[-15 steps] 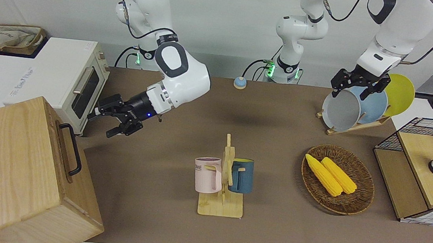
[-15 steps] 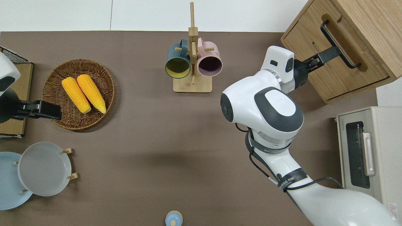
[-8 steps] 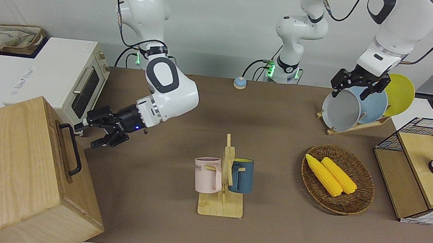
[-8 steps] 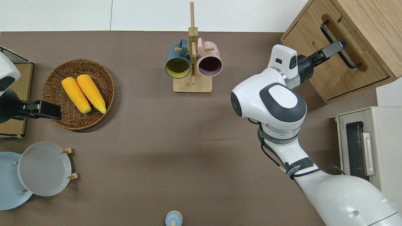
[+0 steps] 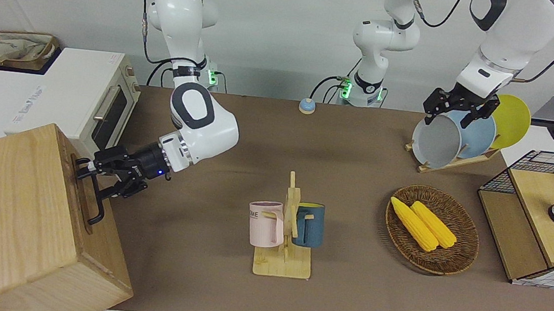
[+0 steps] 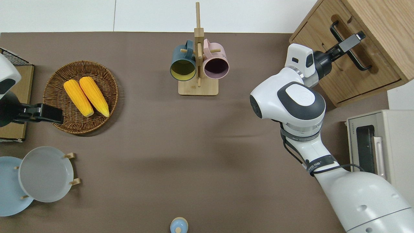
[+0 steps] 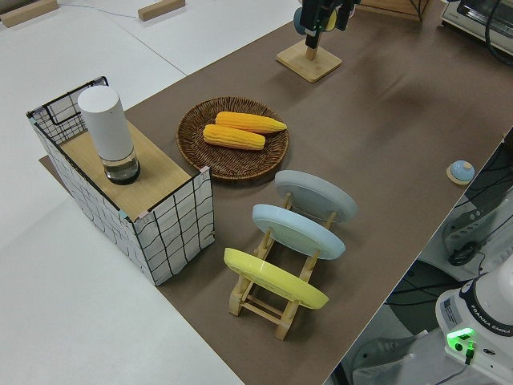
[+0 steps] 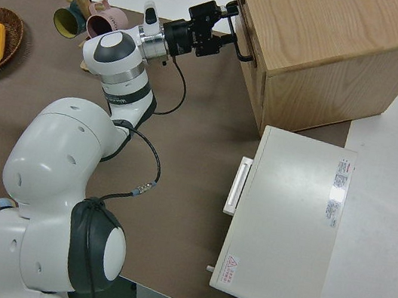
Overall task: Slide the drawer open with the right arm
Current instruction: 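Close the right gripper around the black drawer handle, then pull the handle toward the robot with the right gripper, sliding the drawer out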
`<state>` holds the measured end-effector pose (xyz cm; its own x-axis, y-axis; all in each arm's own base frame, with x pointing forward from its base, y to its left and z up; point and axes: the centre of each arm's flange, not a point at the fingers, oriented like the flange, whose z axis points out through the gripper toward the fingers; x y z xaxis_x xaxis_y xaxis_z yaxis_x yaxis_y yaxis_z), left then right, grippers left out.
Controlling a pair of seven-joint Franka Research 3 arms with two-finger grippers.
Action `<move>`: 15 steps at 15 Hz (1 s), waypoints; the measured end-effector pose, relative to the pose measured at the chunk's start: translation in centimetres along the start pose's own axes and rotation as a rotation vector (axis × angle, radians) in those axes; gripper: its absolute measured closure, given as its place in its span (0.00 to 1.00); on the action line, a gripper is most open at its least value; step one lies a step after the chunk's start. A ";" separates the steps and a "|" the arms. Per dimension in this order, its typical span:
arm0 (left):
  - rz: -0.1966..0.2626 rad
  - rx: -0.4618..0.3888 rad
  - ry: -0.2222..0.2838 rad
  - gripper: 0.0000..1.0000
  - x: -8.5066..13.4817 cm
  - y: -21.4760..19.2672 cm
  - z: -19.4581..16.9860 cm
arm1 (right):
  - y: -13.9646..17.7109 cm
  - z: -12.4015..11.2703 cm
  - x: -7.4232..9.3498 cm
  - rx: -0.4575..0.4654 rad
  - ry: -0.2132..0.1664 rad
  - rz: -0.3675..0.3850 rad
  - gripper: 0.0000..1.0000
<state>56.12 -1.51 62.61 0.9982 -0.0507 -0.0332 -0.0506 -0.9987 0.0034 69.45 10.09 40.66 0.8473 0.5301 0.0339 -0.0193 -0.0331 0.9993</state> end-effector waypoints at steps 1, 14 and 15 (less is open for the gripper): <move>0.000 0.000 0.000 0.00 0.0 0.0 0.0 | -0.3 0.0 0.1 -0.007 0.009 -0.006 0.02; 0.000 0.000 0.000 0.00 0.0 0.0 0.0 | -1.7 0.0 0.2 -0.016 0.023 -0.029 0.83; 0.000 0.000 0.000 0.00 0.0 0.0 0.0 | -1.7 0.0 0.3 -0.016 0.024 -0.029 0.83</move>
<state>56.12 -1.51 62.61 0.9982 -0.0506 -0.0332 -0.0506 -0.9987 0.0034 69.71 10.26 39.01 0.8349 0.5504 0.0051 -0.0036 -0.0038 1.0000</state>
